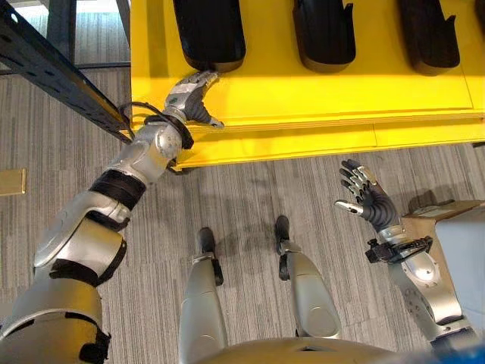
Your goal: Move parts from the plastic box to the shelf.
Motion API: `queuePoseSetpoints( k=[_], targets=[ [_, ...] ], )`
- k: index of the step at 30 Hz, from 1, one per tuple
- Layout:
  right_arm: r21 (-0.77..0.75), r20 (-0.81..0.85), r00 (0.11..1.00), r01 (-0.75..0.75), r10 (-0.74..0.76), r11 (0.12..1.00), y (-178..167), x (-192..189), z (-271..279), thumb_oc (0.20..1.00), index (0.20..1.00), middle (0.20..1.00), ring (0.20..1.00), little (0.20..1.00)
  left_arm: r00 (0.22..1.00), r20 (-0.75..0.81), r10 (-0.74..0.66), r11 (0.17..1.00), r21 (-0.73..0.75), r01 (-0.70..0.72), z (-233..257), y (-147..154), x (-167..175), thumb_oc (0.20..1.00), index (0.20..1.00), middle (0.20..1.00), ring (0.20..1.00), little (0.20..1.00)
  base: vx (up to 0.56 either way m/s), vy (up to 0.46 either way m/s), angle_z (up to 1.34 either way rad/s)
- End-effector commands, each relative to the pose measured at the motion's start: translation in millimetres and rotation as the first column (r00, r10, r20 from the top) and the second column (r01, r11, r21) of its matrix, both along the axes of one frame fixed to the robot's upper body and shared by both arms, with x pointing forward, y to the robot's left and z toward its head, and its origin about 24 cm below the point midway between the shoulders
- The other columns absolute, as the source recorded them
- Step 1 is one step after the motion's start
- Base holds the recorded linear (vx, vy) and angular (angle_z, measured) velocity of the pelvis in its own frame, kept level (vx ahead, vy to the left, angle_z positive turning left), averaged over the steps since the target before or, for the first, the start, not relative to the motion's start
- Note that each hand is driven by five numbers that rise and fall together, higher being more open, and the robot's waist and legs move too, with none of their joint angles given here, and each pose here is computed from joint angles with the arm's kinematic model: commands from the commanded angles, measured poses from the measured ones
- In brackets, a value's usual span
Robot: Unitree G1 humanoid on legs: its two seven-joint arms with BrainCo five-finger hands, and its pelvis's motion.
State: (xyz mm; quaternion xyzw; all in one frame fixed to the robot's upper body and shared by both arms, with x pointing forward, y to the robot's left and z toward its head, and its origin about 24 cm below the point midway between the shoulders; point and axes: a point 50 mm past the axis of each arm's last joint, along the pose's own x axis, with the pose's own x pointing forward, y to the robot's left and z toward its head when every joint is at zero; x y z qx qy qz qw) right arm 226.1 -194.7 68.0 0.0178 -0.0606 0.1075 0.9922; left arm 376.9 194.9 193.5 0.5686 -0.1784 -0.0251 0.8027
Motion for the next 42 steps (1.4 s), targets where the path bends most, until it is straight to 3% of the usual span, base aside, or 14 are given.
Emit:
queuePoseSetpoints(
  k=[1, 4, 7, 13, 16, 18, 20, 22, 23, 24, 28, 33, 36, 42],
  targets=[
    [-0.021, 0.135, 0.989, 0.057, -0.053, 0.998, -15, 0, 28, 1.0, 1.0, 1.0, 1.0, 1.0, 0.998, 0.037, -0.041, 0.993, -0.106, 0.044, 4, 1, -9, 1.0, 1.0, 1.0, 1.0, 1.0, 0.0, 0.014, -0.04],
    [-0.03, 0.141, 0.988, 0.071, -0.066, 0.997, -16, 1, 29, 1.0, 1.0, 1.0, 1.0, 1.0, 0.998, -0.054, -0.029, 0.985, -0.17, 0.02, -33, 13, -29, 1.0, 1.0, 1.0, 1.0, 1.0, 0.0, 0.003, -0.01],
    [-0.034, 0.143, 0.987, 0.079, -0.073, 0.996, -17, 2, 30, 1.0, 1.0, 1.0, 1.0, 1.0, 0.996, -0.079, -0.031, 0.984, -0.176, 0.017, -44, 18, -39, 1.0, 1.0, 1.0, 1.0, 1.0, 0.0, 0.011, 0.02],
    [-0.057, 0.161, 0.983, 0.095, -0.085, 0.994, -18, 6, 34, 1.0, 1.0, 1.0, 1.0, 1.0, 0.985, -0.138, -0.105, 0.938, -0.342, 0.053, -68, 26, -77, 1.0, 1.0, 1.0, 1.0, 1.0, 0.0, 0.01, 0.01],
    [-0.043, 0.167, 0.982, 0.093, -0.085, 0.995, -16, 7, 34, 1.0, 1.0, 1.0, 1.0, 1.0, 0.961, -0.145, -0.235, 0.776, -0.623, 0.096, -80, 18, -92, 1.0, 1.0, 1.0, 1.0, 1.0, 0.01, 0.001, 0.0],
    [-0.04, 0.161, 0.983, 0.092, -0.084, 0.995, -16, 8, 32, 1.0, 1.0, 1.0, 1.0, 1.0, 0.957, -0.136, -0.254, 0.726, -0.681, 0.096, -84, 16, -97, 1.0, 1.0, 1.0, 1.0, 1.0, 0.02, -0.001, -0.01],
    [0.008, 0.121, 0.989, 0.087, -0.087, 0.996, -11, 9, 21, 1.0, 1.0, 1.0, 1.0, 1.0, 0.936, -0.149, -0.319, 0.49, -0.871, 0.028, -111, 8, -110, 1.0, 1.0, 1.0, 1.0, 1.0, 0.12, -0.027, -0.01],
    [0.018, 0.113, 0.99, 0.086, -0.087, 0.996, -10, 9, 19, 1.0, 1.0, 1.0, 1.0, 1.0, 0.927, -0.171, -0.335, 0.436, -0.9, -0.009, -120, 6, -114, 1.0, 1.0, 1.0, 1.0, 1.0, 0.1, -0.026, 0.09],
    [0.021, 0.085, 0.992, 0.093, -0.094, 0.995, -10, 9, 13, 1.0, 1.0, 1.0, 1.0, 1.0, 0.914, -0.217, -0.343, 0.332, -0.938, -0.097, -140, 4, -123, 1.0, 1.0, 1.0, 1.0, 1.0, 0.1, -0.036, 0.14],
    [0.015, 0.075, 0.992, 0.104, -0.105, 0.994, -10, 9, 10, 1.0, 1.0, 1.0, 1.0, 1.0, 0.906, -0.231, -0.354, 0.293, -0.948, -0.126, -148, 4, -131, 1.0, 1.0, 1.0, 1.0, 1.0, 0.09, -0.035, 0.14],
    [0.02, 0.021, 0.993, 0.113, -0.113, 0.993, -7, 6, -3, 1.0, 1.0, 1.0, 1.0, 1.0, 0.899, -0.254, -0.357, 0.181, -0.963, -0.2, -166, 3, -145, 1.0, 1.0, 1.0, 1.0, 1.0, 0.07, -0.029, 0.12],
    [0.013, -0.046, 0.992, 0.117, -0.117, 0.993, -6, 2, -18, 1.0, 1.0, 1.0, 1.0, 1.0, 0.887, -0.285, -0.363, 0.152, -0.957, -0.245, -176, 4, -157, 1.0, 1.0, 1.0, 1.0, 1.0, 0.06, -0.028, 0.04],
    [0.038, -0.079, 0.991, 0.109, -0.105, 0.993, -2, 2, -25, 1.0, 1.0, 1.0, 1.0, 1.0, 0.892, -0.296, -0.341, 0.187, -0.952, -0.244, -178, 4, -161, 1.0, 1.0, 1.0, 1.0, 1.0, 0.05, -0.019, -0.07],
    [0.043, -0.093, 0.992, 0.088, -0.084, 0.995, 4, 2, -28, 1.0, 1.0, 1.0, 1.0, 1.0, 0.897, -0.313, -0.313, 0.129, -0.949, -0.286, -187, 5, -163, 1.0, 1.0, 1.0, 1.0, 1.0, 0.01, -0.004, -0.04]
  ],
)
